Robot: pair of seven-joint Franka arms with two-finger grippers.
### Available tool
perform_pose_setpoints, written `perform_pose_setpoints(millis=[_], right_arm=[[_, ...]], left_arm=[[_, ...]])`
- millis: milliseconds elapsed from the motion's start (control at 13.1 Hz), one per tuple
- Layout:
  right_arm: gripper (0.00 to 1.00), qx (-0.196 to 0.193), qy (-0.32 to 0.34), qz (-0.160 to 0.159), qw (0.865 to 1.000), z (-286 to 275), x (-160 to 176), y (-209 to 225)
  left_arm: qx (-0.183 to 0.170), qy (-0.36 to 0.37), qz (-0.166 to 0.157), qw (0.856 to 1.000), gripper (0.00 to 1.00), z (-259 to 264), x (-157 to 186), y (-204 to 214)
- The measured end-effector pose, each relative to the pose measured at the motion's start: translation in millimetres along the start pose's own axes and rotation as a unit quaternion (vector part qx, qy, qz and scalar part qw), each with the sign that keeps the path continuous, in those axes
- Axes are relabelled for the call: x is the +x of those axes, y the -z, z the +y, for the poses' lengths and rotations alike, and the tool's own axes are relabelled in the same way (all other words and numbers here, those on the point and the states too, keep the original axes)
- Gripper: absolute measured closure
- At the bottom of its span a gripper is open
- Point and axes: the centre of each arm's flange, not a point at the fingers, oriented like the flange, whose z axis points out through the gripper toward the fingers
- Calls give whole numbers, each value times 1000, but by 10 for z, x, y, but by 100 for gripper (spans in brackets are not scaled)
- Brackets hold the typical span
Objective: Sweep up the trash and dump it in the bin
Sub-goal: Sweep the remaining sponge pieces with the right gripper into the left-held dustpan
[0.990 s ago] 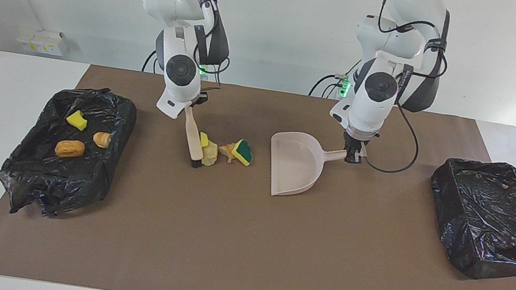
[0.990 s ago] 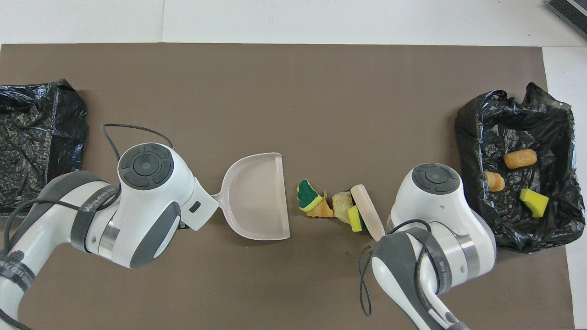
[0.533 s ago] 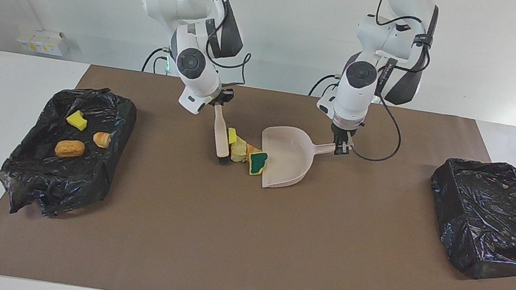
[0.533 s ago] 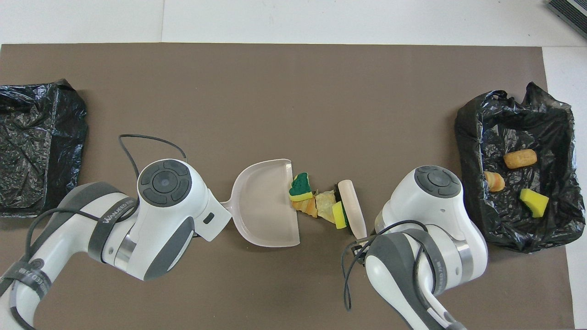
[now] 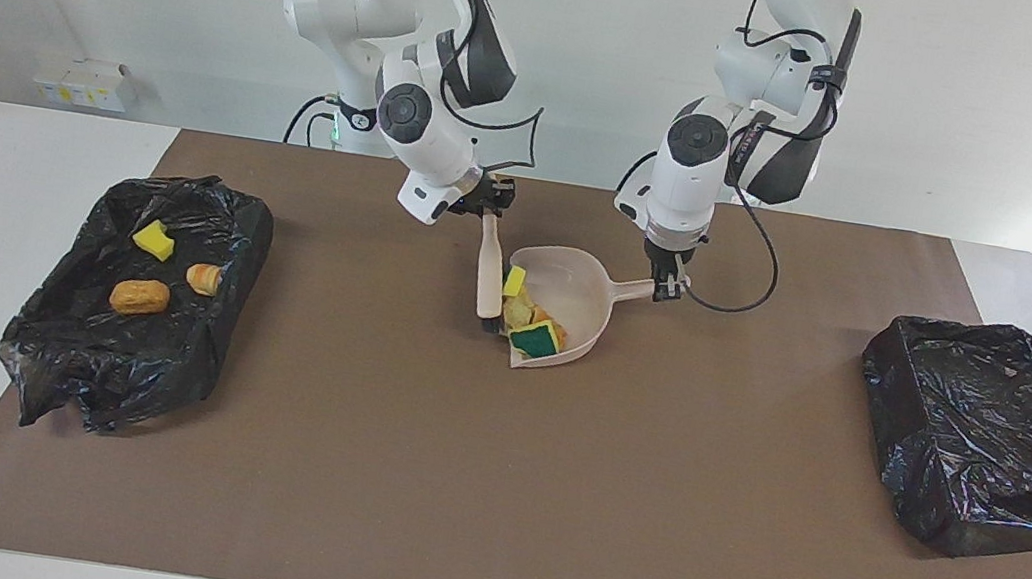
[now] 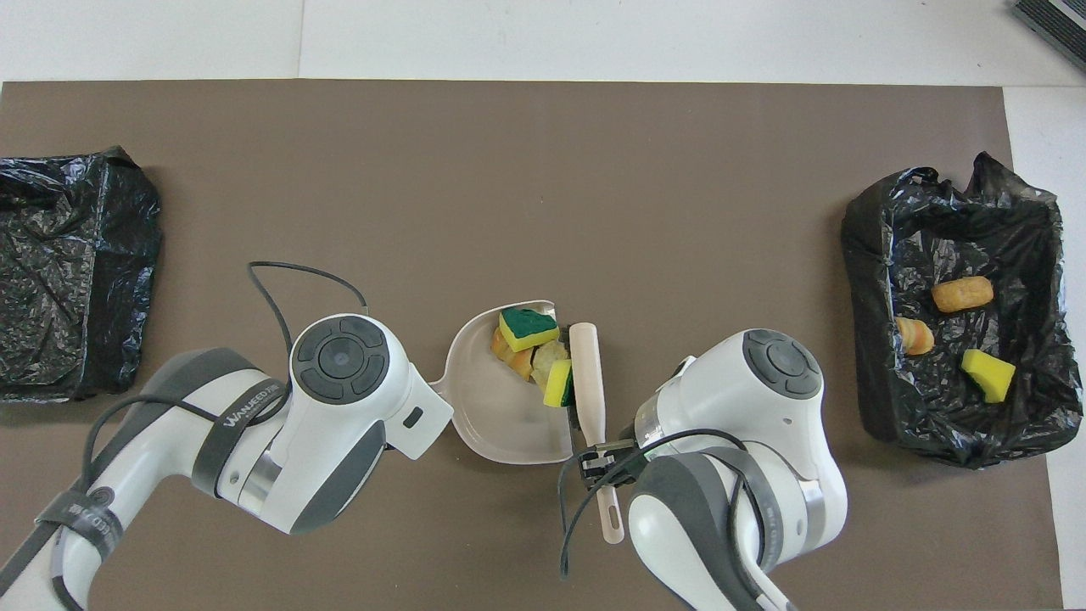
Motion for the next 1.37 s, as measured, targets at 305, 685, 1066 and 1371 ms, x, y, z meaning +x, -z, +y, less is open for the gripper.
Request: perform_pose_setpoints(millis=[305, 685, 1066, 1371], right_arm=[[74, 6, -13, 6, 1000, -357, -66, 48], [74, -64, 17, -3, 998, -447, -97, 617], [74, -138, 12, -18, 990, -451, -272, 970], [74, -146, -3, -36, 989, -260, -308, 794]], left_arm=[[12, -6, 9, 1000, 69, 28, 52, -46], [25, -8, 20, 999, 69, 27, 65, -89], [30, 0, 32, 999, 69, 33, 19, -145], [28, -3, 34, 999, 69, 15, -13, -155]])
